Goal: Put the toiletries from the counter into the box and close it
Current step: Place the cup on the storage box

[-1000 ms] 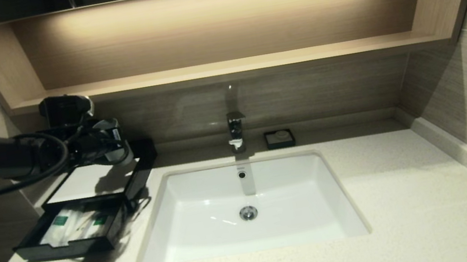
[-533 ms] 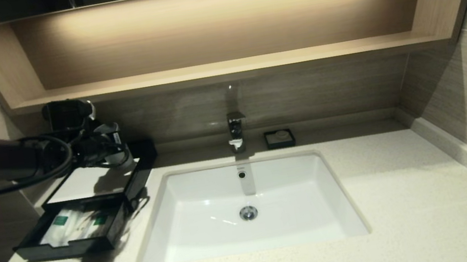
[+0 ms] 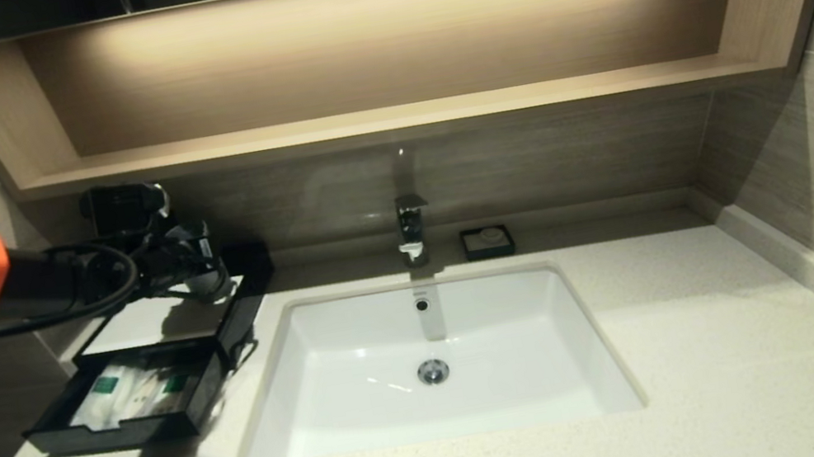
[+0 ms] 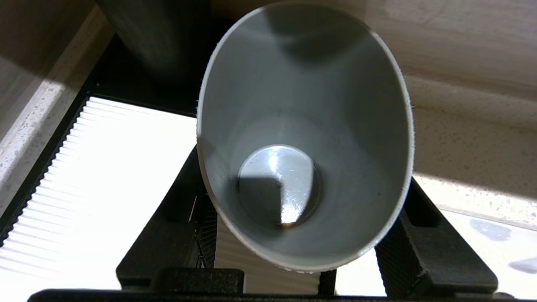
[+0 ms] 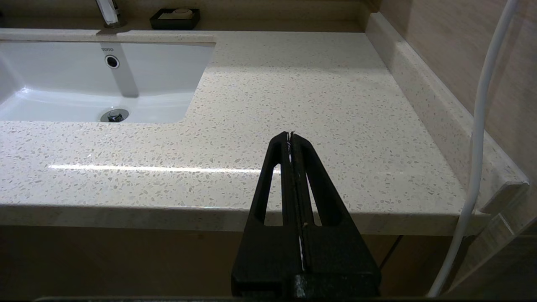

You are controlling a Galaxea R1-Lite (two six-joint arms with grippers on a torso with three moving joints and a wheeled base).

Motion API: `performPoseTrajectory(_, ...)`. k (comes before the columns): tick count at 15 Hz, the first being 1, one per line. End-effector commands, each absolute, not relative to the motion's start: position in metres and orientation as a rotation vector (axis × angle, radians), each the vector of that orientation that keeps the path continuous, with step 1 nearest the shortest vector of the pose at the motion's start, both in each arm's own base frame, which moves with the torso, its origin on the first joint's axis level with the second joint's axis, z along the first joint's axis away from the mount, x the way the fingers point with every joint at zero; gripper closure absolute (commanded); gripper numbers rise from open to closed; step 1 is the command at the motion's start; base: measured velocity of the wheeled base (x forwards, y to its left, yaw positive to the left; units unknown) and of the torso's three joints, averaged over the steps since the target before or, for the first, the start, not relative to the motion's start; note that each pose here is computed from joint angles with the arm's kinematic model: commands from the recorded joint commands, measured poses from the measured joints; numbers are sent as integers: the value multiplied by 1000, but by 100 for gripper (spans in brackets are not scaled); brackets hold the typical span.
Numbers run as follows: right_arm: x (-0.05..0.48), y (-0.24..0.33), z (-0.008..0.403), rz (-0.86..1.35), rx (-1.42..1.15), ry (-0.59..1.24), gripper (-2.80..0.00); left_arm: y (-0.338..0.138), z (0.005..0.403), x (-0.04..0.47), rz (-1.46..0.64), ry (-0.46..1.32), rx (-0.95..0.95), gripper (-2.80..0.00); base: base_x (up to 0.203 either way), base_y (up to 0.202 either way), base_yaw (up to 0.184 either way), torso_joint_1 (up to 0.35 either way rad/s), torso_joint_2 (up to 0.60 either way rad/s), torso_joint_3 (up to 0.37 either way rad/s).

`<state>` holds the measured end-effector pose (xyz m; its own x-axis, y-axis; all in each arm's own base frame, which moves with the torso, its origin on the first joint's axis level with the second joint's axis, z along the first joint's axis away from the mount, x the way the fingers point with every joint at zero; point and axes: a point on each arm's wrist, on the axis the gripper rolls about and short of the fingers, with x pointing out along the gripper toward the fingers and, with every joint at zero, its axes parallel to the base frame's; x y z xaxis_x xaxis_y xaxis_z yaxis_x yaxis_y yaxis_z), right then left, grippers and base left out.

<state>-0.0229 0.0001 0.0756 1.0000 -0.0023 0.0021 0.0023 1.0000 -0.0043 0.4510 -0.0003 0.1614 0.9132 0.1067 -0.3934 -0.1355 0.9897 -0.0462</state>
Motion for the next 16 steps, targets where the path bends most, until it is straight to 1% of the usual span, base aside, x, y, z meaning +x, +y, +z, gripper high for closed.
performPoseTrajectory(1, -23, 0, 75, -2, -5, 0, 0, 0, 159, 452, 126, 404, -72, 0, 0, 0, 0, 0, 0, 0)
performPoseTrajectory(4, -23, 0, 75, -3, -5, 0, 0, 0, 153, 454, 126, 416, -70, 0, 0, 0, 0, 0, 0, 0)
performPoseTrajectory(5, -23, 0, 75, -3, -5, 0, 0, 0, 153, 454, 126, 417, -70, -280, 0, 0, 0, 0, 0, 0)
performPoseTrajectory(10, -23, 0, 75, -3, -5, 0, 0, 0, 156, 453, 126, 409, -70, -280, 0, 0, 0, 0, 0, 0)
performPoseTrajectory(16, -23, 0, 75, -3, -5, 0, 0, 1, 169, 442, 129, 392, -77, -280, 0, 0, 0, 0, 0, 0)
